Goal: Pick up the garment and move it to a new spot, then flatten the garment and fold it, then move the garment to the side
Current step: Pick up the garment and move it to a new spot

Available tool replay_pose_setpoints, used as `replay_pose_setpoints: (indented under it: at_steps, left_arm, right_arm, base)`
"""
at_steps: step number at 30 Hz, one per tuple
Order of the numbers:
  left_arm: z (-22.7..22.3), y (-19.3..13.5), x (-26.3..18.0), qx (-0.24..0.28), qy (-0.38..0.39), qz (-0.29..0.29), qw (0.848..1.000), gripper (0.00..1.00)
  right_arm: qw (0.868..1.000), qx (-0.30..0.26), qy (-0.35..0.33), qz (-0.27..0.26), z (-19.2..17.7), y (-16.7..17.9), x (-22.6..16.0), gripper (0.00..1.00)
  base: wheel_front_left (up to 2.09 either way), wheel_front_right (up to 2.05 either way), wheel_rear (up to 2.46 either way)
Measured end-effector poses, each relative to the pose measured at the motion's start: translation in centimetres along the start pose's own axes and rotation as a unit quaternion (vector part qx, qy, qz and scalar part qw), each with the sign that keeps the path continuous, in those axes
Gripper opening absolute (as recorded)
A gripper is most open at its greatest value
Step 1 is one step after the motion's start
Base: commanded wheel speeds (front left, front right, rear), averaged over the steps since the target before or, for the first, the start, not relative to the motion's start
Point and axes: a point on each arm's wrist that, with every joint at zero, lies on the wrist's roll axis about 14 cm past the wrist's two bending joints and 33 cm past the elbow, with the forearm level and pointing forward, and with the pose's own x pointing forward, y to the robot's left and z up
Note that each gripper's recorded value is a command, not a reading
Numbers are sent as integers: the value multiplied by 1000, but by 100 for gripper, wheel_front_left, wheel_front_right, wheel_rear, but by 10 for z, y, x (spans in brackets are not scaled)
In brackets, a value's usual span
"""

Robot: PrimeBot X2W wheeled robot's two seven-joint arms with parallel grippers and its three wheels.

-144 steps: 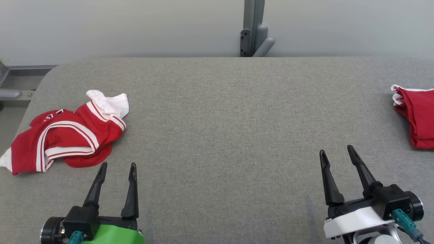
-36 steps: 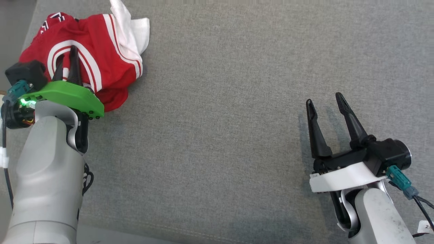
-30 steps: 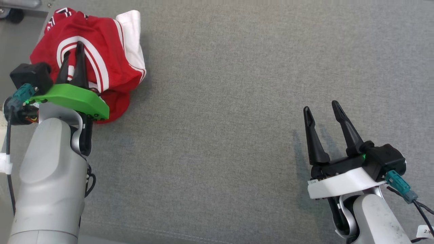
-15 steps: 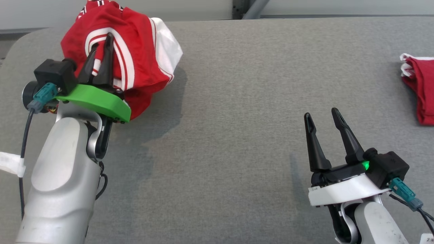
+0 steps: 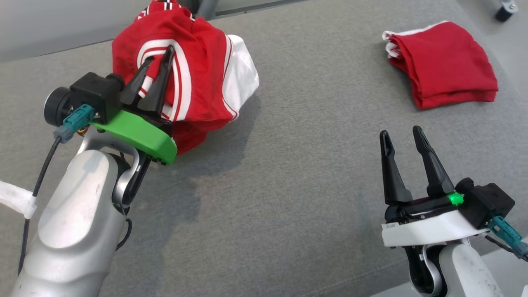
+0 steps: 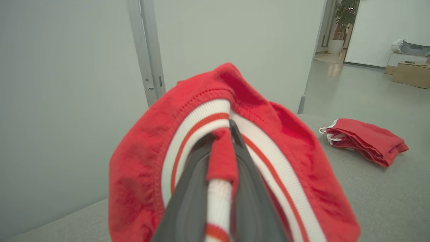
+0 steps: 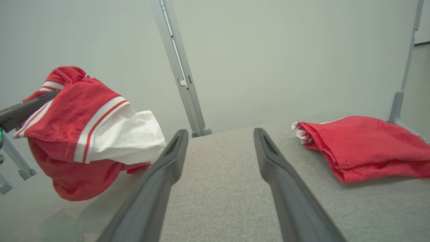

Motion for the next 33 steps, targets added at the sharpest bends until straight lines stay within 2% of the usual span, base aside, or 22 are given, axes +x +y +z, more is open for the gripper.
replay_pose_setpoints:
  at_steps: [5,11,16,20,22,23,24,33]
  left_arm:
    - [-34,-29,15,-20,33,-54,998,0]
    - [-105,-39,9,-13,109,-100,989,0]
    - [-159,-42,-2,-26,157,-116,980,0]
    - [-175,-46,-5,-54,166,-113,978,0]
    - [-172,-44,-2,-65,158,-101,980,42]
    - [-170,-42,-1,-73,153,-92,981,82]
    - [-168,-42,1,-84,148,-83,982,100]
    - [-147,-40,-22,-122,139,-19,983,100]
  right_arm:
    - [999,-7,5,-38,1,-23,-10,100]
    - [997,-11,31,-65,-14,-39,-13,100]
    - [996,-19,52,-76,-27,-47,-12,100]
    - [995,-28,61,-74,-34,-48,-9,100]
    - [995,-32,64,-71,-36,-47,-8,100]
    - [995,-34,66,-69,-37,-46,-8,100]
    - [995,-35,67,-67,-38,-45,-8,100]
    - [997,-26,74,-19,-44,-13,-8,100]
  base:
    - [0,0,0]
    - [0,0,0]
    - [0,0,0]
    - [0,0,0]
    - [0,0,0]
    - [0,0,0]
    - [0,0,0]
    - [0,0,0]
